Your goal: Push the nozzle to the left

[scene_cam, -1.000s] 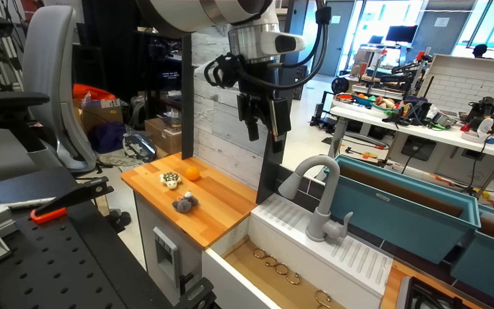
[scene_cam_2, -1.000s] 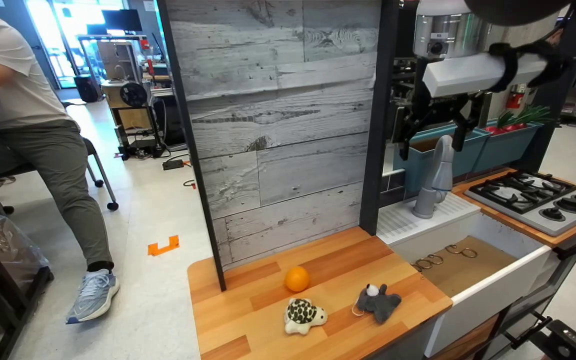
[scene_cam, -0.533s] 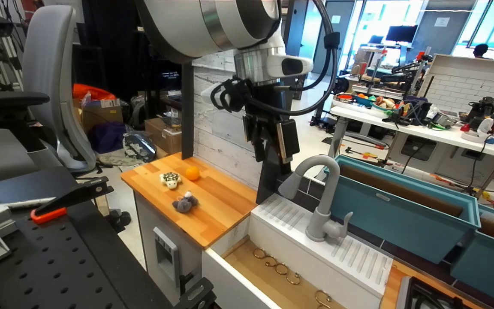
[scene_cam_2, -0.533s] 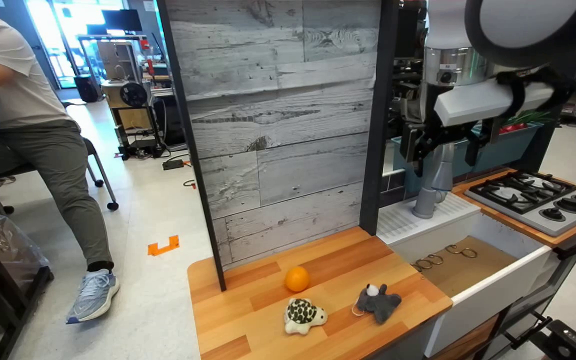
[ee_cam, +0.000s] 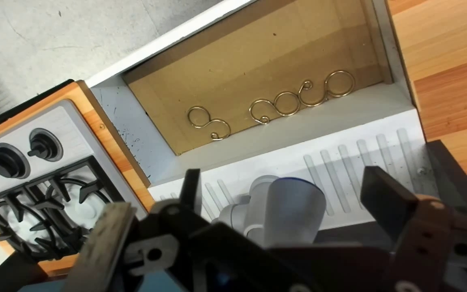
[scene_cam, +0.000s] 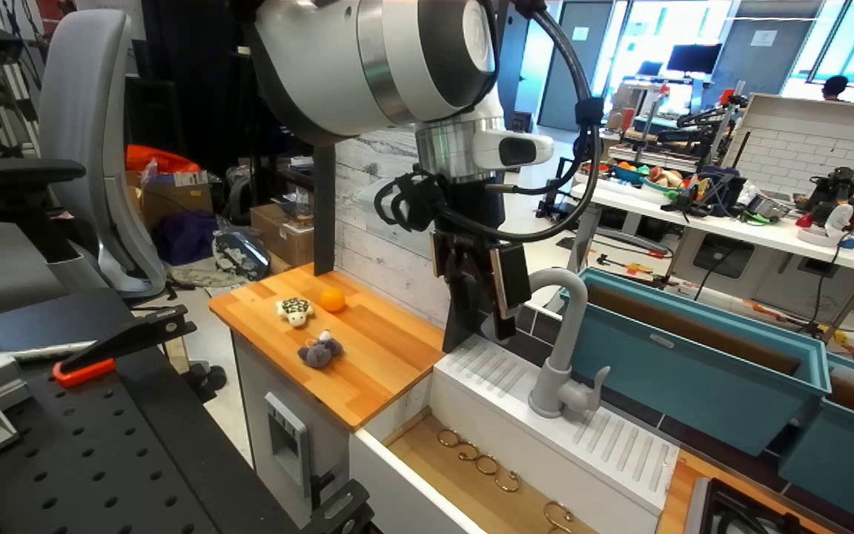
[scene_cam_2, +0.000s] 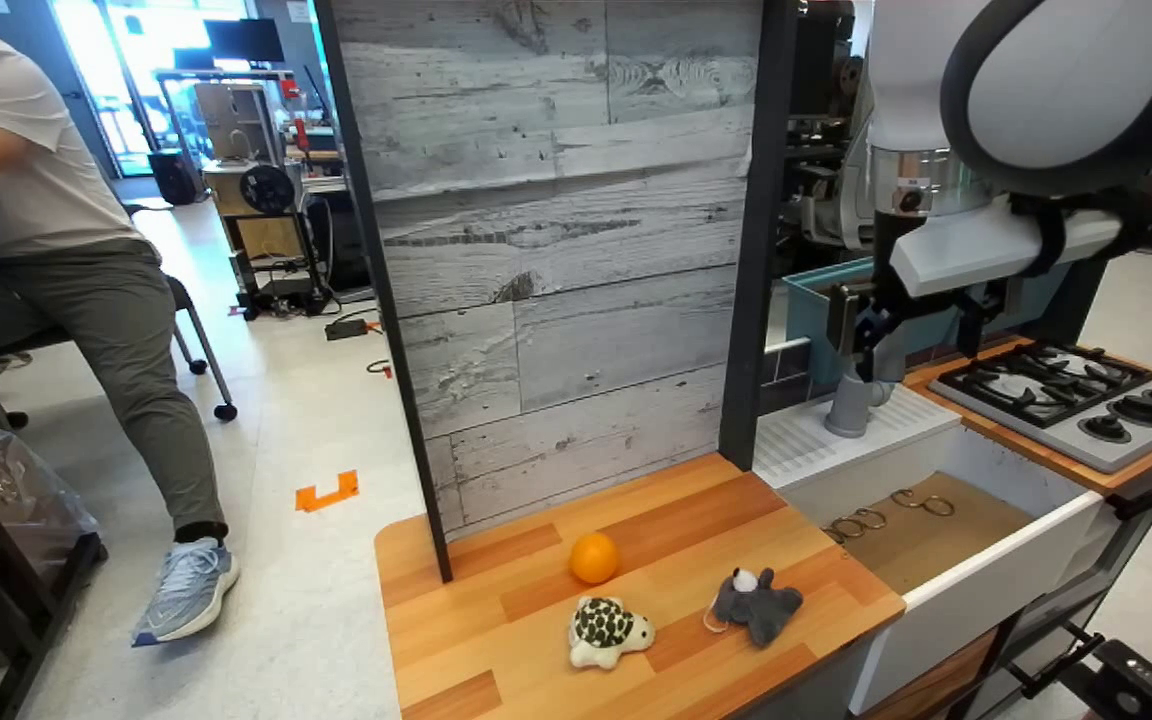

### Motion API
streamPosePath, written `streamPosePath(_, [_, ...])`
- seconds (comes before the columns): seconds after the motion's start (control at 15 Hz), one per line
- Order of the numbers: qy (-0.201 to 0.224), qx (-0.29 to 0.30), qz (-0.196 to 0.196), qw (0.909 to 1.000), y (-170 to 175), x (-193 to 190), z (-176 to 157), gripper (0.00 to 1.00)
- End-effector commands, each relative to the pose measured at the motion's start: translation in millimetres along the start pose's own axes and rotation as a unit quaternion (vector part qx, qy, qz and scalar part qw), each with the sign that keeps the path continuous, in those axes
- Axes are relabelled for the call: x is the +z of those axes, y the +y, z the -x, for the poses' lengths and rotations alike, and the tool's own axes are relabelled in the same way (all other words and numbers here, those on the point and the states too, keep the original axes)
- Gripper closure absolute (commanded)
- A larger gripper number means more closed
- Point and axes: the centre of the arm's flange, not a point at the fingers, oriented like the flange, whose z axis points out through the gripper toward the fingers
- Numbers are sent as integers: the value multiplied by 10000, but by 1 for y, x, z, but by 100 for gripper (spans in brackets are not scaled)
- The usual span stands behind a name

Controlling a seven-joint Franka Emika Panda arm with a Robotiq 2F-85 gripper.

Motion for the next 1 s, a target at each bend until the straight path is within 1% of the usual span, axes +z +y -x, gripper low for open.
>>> streamPosePath(0.0, [226,-61,39,9997,-8,9,-6,0])
streamPosePath(0.13, [349,-127,25,9993,-13,11,-7,0])
streamPosePath(0.27, [569,-201,-19,9982,-19,14,-10,0])
streamPosePath(0.53, [895,-351,11,9954,-26,24,-13,0])
streamPosePath(0.93, [922,-562,-54,9941,-43,28,-8,0])
